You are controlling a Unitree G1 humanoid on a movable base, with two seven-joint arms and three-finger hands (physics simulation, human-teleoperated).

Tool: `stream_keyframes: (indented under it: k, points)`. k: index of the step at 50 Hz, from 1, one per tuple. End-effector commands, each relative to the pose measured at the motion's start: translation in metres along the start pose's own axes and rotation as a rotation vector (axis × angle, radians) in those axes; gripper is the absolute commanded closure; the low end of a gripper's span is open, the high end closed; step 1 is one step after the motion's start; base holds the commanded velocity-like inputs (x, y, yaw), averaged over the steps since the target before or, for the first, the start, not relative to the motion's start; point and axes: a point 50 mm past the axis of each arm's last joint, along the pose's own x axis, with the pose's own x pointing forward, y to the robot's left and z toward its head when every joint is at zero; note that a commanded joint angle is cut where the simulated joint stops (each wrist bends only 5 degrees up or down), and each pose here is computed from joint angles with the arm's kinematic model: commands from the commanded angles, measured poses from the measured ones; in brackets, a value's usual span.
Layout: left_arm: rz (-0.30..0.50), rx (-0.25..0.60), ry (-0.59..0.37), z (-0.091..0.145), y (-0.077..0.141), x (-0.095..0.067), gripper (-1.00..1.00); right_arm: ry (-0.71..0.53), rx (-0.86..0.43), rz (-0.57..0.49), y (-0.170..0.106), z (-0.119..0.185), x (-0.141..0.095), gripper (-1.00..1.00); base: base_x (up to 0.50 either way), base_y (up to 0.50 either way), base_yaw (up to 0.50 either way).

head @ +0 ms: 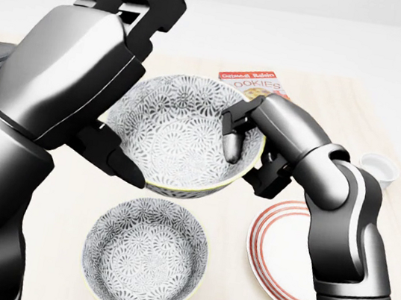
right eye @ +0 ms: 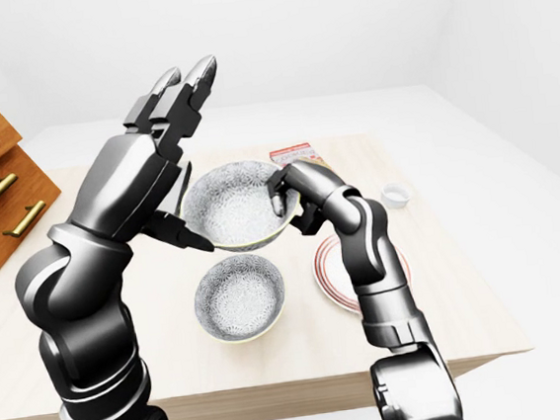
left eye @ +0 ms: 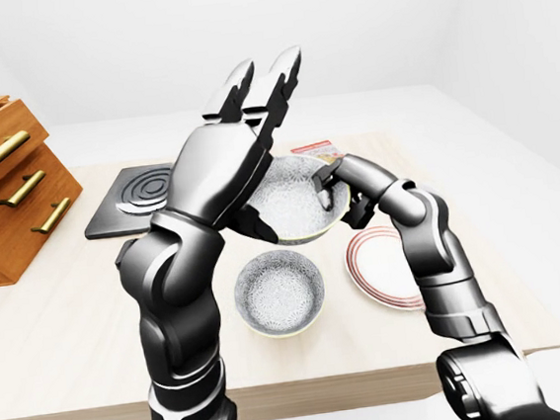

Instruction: Pick the akita bowl from table center and place it on the plate.

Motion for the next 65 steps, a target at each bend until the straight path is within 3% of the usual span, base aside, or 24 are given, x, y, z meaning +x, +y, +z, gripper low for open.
stream_keyframes:
  k: [1,4,6,14,22,35,52,65]
  points:
    - [-0.087,-0.166,-0.013,-0.030,-0.009,0.000,-1.00,-0.026,0.028,-0.093,-0.011,-0.009,-0.031,1.00,0.00,0.00,0.00]
    - [-0.109,-0.262,-0.045,-0.037,-0.010,0.001,-1.00,-0.015,0.021,-0.115,-0.017,-0.014,-0.040,1.00,0.00,0.00,0.00]
    - [-0.074,-0.299,-0.061,-0.039,-0.009,0.001,-1.00,-0.004,0.021,-0.120,-0.018,-0.018,-0.043,1.00,0.00,0.00,0.00]
    - [-0.002,-0.381,-0.070,-0.045,-0.008,-0.004,-1.00,0.033,0.015,-0.147,-0.023,-0.030,-0.061,1.00,0.00,0.00,0.00]
    - [0.035,-0.376,-0.111,-0.037,-0.002,-0.012,-1.00,0.069,0.016,-0.166,-0.023,-0.040,-0.077,1.00,0.00,0.00,0.00]
    - [0.062,-0.410,-0.100,-0.037,-0.005,-0.023,-1.00,0.163,0.045,-0.200,-0.018,-0.064,-0.100,1.00,0.00,0.00,0.00]
    - [0.062,-0.417,-0.099,-0.037,-0.006,-0.025,-1.00,0.356,0.123,-0.263,-0.008,-0.113,-0.129,1.00,0.00,0.00,0.00]
    - [0.060,-0.421,-0.100,-0.038,-0.007,-0.024,-1.00,0.449,0.165,-0.261,0.010,-0.134,-0.134,1.00,0.00,0.00,0.00]
